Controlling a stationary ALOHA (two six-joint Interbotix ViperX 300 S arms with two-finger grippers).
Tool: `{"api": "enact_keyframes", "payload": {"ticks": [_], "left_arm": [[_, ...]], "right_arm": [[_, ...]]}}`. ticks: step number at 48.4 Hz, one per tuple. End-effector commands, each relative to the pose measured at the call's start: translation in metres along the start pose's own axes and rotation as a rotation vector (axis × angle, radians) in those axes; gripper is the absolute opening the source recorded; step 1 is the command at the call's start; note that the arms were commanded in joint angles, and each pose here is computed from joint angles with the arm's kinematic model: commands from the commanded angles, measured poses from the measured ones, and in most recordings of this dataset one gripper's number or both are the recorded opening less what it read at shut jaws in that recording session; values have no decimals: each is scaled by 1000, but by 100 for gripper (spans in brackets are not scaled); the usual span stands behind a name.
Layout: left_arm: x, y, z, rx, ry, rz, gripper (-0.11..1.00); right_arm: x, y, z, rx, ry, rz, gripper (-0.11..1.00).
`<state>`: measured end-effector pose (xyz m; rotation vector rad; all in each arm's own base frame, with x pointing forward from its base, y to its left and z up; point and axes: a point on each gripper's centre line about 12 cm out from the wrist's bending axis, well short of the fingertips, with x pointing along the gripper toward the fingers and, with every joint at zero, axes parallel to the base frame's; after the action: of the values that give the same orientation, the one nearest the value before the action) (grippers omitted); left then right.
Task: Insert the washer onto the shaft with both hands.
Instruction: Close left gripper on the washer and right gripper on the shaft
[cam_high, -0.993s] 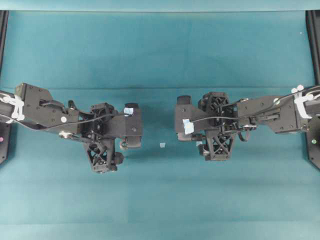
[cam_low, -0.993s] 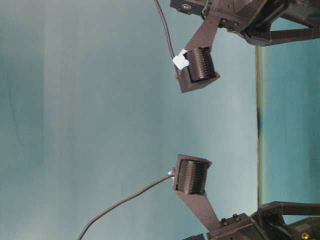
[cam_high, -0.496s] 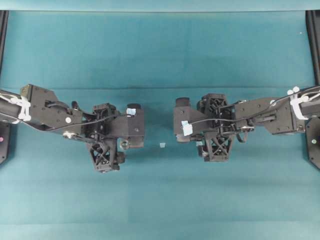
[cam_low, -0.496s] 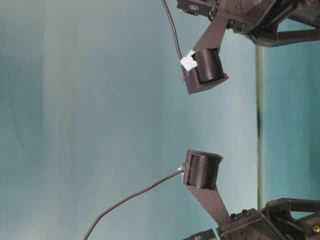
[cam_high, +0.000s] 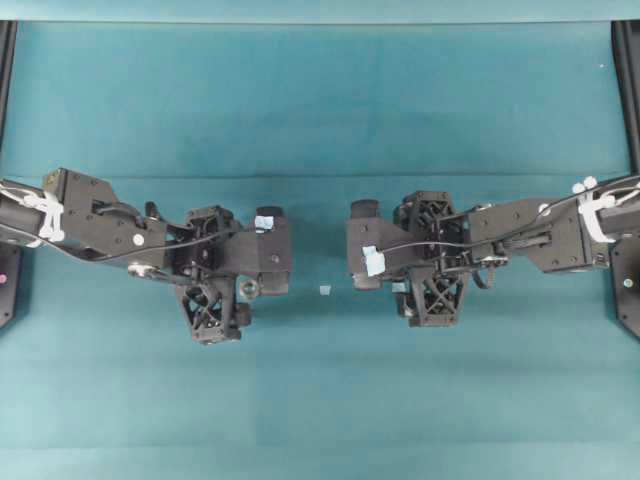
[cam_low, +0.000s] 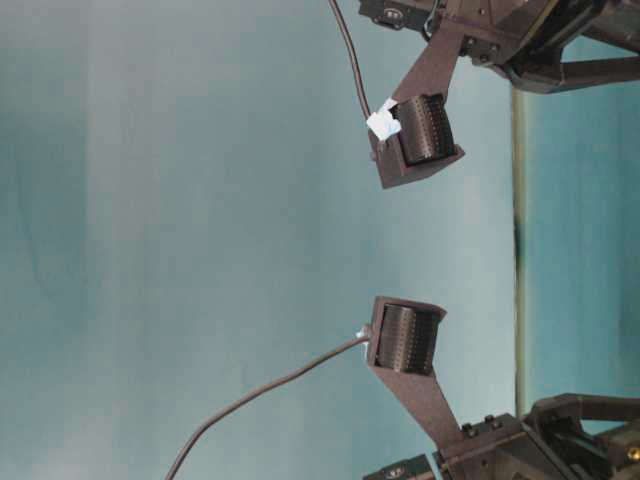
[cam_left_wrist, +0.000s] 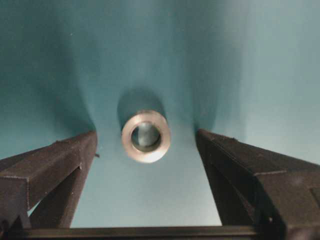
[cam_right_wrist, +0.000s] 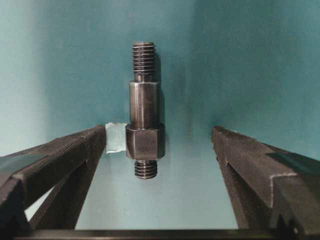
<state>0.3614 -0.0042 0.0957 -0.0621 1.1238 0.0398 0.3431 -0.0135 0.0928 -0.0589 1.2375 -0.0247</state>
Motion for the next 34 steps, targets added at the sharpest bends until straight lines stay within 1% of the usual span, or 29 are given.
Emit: {"api": "enact_keyframes", "payload": {"ticks": [1,12,34], "left_arm": [[0,-2,10,7,-32,-3,94],[0,-2,3,7,-15,-3,94],[1,-1,-1,3,-8,-2,93]], "right_arm": [[-2,-1,2,-9,-11,-2,85],[-1,-1,1,-9,-8,-2,85],[-2,-1,2,-9,-11,-2,85]]}}
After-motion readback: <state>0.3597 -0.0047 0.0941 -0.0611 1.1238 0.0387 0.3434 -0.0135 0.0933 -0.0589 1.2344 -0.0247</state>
